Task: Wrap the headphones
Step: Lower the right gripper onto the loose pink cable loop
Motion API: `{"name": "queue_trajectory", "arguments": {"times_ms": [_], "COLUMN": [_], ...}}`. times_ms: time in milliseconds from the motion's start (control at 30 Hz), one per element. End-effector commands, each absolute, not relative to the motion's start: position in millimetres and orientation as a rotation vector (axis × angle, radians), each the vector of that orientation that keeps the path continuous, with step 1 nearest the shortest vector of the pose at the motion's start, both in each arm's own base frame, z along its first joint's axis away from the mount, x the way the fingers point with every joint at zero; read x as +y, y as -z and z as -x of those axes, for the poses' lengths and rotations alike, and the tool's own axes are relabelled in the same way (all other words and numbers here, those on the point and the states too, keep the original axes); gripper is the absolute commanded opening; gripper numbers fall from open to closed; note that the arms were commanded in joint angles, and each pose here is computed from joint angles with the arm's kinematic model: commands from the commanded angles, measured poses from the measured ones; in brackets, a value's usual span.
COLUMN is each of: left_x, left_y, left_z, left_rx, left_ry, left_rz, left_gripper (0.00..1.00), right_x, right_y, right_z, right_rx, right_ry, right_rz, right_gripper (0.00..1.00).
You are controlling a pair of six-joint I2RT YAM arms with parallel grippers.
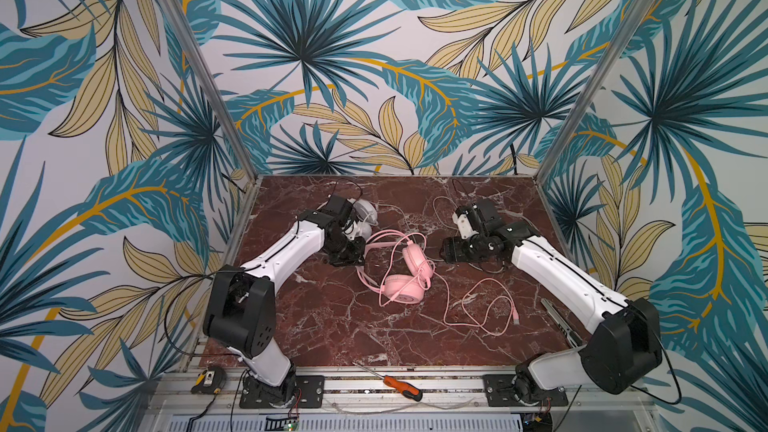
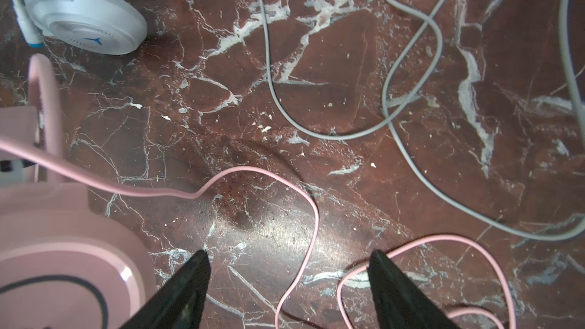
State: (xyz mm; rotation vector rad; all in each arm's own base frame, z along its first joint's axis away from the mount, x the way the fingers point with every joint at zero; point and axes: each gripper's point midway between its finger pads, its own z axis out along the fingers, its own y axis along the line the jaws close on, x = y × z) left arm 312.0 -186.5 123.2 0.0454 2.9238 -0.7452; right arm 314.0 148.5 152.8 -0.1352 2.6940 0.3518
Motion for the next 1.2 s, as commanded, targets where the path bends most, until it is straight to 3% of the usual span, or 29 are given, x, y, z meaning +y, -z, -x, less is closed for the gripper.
{"name": "queue_trajectory", "arguments": {"times_ms": [0,433,667,867,1167], "left_x": [-197,-191,-191,-189,-188], "left_y": [-137,-128,-127,-124,-121], "left_z": [-316,-331,-338,-342,-345], "left_rx": [2.869,2.876,2.869,2.876,2.878], "left_ry": [0.889,0.880,0.886,0.877,0.868], "left_rz": [-0.007,0.151,0.202,0.231,0.235], "left_gripper": [0.00,0.00,0.00,0.00,0.00], "right_x": [138,147,164,171,152], "right_y": [-131,-105,-88,-76,-58], "right_z": [-281,-208,-184,-170,-171], "right_rx": [2.807,2.980,3.008,3.027,3.060], "right_ry": [-0.342,-0.408,-0.411,-0.302,-0.091], "right_rz": [0.078,0.213,0.301,0.485,0.486], "right_gripper": [0.76,0.64,0.63,0.62,0.54]}}
